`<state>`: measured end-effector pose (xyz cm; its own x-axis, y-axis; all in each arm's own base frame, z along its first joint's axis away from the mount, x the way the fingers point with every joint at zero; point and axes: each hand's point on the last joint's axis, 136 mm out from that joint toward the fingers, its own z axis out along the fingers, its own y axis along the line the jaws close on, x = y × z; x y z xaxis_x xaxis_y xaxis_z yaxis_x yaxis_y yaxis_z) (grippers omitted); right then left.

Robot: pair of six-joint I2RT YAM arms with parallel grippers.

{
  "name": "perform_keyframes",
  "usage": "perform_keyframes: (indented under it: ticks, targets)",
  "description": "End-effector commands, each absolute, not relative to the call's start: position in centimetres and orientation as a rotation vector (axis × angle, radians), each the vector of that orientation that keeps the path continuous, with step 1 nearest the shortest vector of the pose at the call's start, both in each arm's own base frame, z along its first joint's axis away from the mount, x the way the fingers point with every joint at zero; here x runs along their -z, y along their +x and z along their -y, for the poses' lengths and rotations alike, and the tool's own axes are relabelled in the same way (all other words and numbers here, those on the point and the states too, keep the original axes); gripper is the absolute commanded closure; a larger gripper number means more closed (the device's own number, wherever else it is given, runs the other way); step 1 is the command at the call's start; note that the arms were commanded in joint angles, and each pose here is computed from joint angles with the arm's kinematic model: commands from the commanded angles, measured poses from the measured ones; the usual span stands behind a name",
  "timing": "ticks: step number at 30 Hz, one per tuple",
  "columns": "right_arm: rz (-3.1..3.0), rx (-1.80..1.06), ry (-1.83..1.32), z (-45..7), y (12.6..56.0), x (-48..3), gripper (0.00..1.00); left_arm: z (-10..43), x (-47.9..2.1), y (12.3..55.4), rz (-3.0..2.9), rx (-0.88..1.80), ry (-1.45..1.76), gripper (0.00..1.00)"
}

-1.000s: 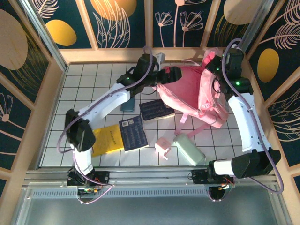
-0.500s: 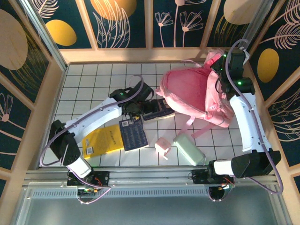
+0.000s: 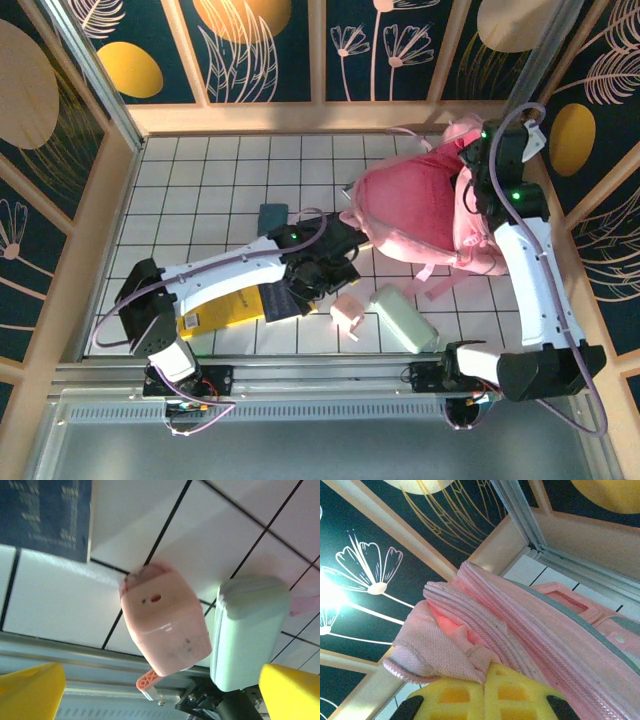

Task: Pack the student bag

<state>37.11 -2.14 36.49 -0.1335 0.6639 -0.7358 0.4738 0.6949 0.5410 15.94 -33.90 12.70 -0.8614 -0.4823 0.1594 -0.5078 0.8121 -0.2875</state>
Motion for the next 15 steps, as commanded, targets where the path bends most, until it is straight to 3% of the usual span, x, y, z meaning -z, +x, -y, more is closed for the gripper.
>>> perform_keyframes:
  ticks: [1, 15]
  targets:
    - [-1.633, -0.192, 0.954, 3.9, 35.8, -39.4, 1.0, 35.1, -11.4, 14.8, 2.844, -0.445, 0.874, 0.01]
    - [-1.62, -0.24, 0.91, 3.2, 35.0, -39.9, 1.0, 38.0, -7.6, 14.0, 2.773, -0.419, 0.834, 0.01]
